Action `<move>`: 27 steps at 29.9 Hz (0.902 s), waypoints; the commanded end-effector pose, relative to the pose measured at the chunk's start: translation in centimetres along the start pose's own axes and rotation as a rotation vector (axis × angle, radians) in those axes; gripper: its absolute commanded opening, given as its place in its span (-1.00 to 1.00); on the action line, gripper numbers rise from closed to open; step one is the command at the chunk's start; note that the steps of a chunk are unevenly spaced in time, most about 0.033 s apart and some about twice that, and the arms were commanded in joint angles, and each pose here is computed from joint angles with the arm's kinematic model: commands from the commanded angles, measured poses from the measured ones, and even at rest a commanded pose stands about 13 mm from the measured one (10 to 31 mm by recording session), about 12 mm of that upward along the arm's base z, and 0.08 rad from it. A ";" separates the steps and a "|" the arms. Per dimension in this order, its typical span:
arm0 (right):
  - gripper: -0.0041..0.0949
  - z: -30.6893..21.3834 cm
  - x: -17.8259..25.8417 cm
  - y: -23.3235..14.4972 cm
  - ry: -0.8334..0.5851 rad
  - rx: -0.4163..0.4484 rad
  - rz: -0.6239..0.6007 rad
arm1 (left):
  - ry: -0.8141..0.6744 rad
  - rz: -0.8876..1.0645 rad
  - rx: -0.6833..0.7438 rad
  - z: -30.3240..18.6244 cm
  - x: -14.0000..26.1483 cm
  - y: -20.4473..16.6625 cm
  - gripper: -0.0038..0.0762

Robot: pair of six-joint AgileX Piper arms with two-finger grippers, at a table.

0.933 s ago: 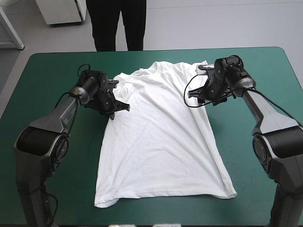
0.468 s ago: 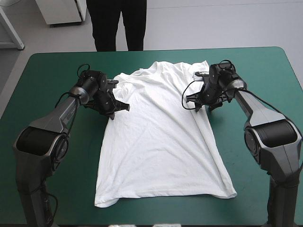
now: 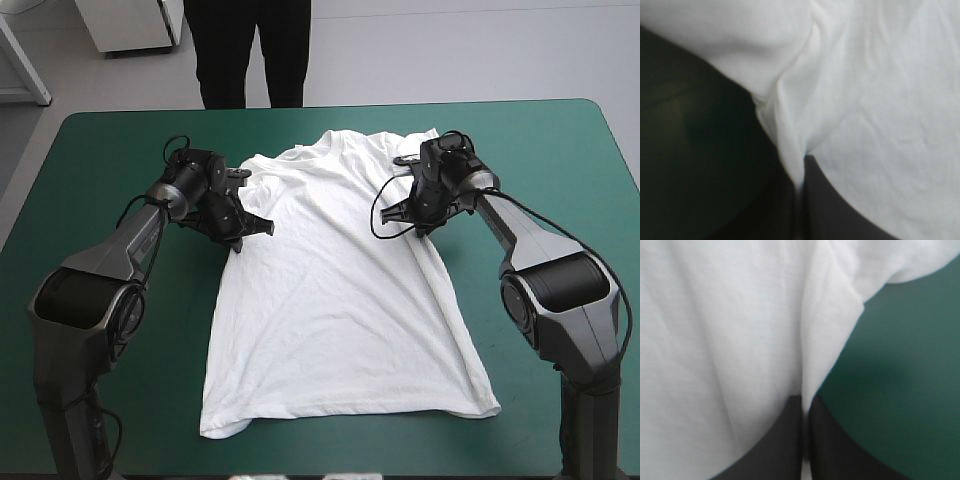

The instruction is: Fold the cloth

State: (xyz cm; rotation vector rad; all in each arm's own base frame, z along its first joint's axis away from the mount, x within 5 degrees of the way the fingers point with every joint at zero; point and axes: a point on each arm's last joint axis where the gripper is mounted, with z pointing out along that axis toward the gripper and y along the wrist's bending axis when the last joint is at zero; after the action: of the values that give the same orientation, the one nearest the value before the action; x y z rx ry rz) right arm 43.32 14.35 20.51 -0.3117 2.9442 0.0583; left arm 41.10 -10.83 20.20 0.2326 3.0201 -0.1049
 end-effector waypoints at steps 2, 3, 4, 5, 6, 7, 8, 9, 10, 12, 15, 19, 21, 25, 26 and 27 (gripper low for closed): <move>-0.95 1.1 0.6 2.2 0.049 -0.095 0.009 | -0.040 0.001 0.010 0.4 -0.4 0.0 -0.93; -0.95 0.9 0.6 2.1 0.045 -0.090 0.006 | -0.041 0.003 0.011 0.3 -0.4 0.0 -0.93; -0.95 0.3 0.6 2.1 0.034 -0.085 0.002 | -0.043 0.008 0.011 0.2 -0.3 0.0 -0.93; -0.95 -0.1 0.6 2.0 0.024 -0.082 0.005 | -0.044 0.007 0.012 0.0 -0.3 0.0 -0.93; -0.95 -0.7 0.6 2.0 0.012 -0.078 0.006 | -0.056 0.010 0.013 -0.6 -0.3 -0.1 -0.93; -0.95 -1.8 0.7 1.8 -0.012 -0.066 0.005 | -0.071 0.011 0.015 -1.3 -0.2 -0.1 -0.93; -0.95 -2.8 0.7 1.7 -0.035 -0.059 0.007 | -0.087 0.012 0.016 -2.0 -0.1 -0.1 -0.93; -0.95 -3.7 0.7 1.6 -0.055 -0.049 0.004 | -0.110 0.013 0.018 -3.0 0.0 -0.2 -0.93; -0.95 -5.0 0.9 1.5 -0.082 -0.040 -0.001 | -0.137 0.014 0.021 -4.1 0.1 -0.2 -0.93; -0.95 -6.9 1.1 1.1 -0.123 -0.022 -0.003 | -0.191 0.017 0.026 -6.4 0.6 -0.3 -0.93; -0.95 -10.6 1.8 0.4 -0.200 -0.006 0.000 | -0.264 0.024 0.032 -9.8 1.4 -0.4 -0.93; -0.95 -15.1 3.1 -0.3 -0.292 0.049 -0.007 | -0.353 0.054 0.037 -14.3 2.5 -0.5 -0.93; -0.95 -17.2 3.9 -0.5 -0.344 0.048 -0.006 | -0.405 0.064 0.040 -16.5 3.1 -0.6 -0.93; -0.95 -21.1 5.6 -1.0 -0.437 0.064 -0.006 | -0.508 0.071 0.047 -20.9 4.2 -0.7 -0.93; -0.95 -21.9 6.0 -1.1 -0.457 0.069 -0.006 | -0.533 0.073 0.049 -21.8 4.5 -0.7 -0.93; -0.95 -22.8 6.5 -1.2 -0.483 0.076 -0.006 | -0.567 0.074 0.052 -23.0 4.8 -0.7 -0.93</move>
State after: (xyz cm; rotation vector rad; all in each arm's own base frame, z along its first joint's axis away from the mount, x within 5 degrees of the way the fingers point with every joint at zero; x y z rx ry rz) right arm 35.82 12.09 36.83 -0.2818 2.6184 0.0330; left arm 35.94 -9.57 37.30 0.2819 2.6151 -0.1721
